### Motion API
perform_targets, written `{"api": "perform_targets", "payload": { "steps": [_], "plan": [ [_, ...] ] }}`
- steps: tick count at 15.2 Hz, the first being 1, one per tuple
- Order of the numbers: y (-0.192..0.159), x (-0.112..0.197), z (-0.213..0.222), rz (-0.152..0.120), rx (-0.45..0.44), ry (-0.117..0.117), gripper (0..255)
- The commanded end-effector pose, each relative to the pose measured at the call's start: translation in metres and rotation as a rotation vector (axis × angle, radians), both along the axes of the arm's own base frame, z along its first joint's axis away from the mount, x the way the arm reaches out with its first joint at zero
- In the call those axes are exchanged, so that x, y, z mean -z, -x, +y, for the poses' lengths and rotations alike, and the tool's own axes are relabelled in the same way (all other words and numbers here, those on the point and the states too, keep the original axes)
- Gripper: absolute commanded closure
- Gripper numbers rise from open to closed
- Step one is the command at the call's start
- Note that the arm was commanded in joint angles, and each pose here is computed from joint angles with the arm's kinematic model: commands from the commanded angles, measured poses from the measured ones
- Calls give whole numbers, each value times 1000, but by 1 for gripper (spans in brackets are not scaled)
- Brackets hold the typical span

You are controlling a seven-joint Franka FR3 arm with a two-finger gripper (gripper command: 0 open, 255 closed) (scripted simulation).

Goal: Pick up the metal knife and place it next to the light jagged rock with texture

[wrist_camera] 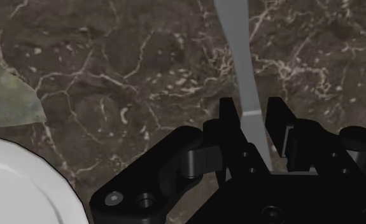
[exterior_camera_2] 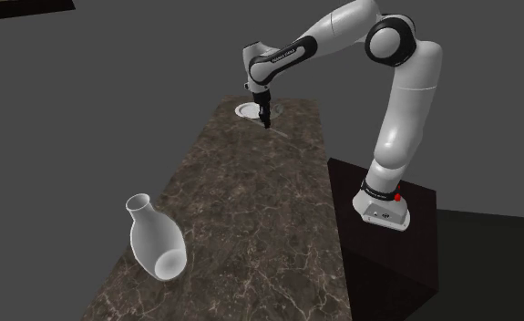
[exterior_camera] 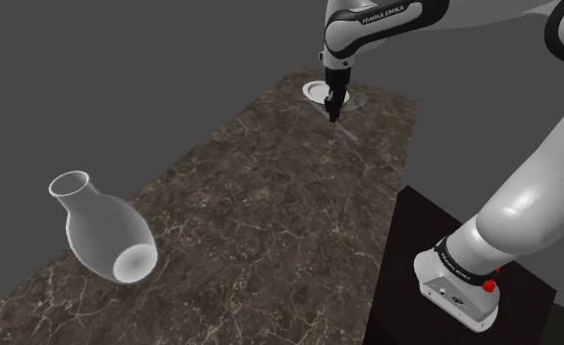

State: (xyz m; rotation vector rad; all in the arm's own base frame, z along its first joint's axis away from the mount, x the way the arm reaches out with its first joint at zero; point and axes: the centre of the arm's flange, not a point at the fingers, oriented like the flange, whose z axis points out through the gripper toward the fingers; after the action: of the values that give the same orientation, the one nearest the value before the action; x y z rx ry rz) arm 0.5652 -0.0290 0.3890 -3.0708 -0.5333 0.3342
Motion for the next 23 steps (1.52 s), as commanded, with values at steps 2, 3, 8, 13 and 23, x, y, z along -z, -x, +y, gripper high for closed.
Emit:
{"api": "perform_targets", "payload": {
  "steps": [2, 3, 8, 13, 23],
  "plan": [
    [0, 16, 0, 0, 0, 0, 255],
    [0, 21, 0, 0, 0, 0, 255],
    [-1, 36, 1, 0, 0, 0, 255],
    [-10, 10, 0, -178, -288, -91, 0],
    [-9, 50, 1, -178, -288, -91, 0]
  ]
}}
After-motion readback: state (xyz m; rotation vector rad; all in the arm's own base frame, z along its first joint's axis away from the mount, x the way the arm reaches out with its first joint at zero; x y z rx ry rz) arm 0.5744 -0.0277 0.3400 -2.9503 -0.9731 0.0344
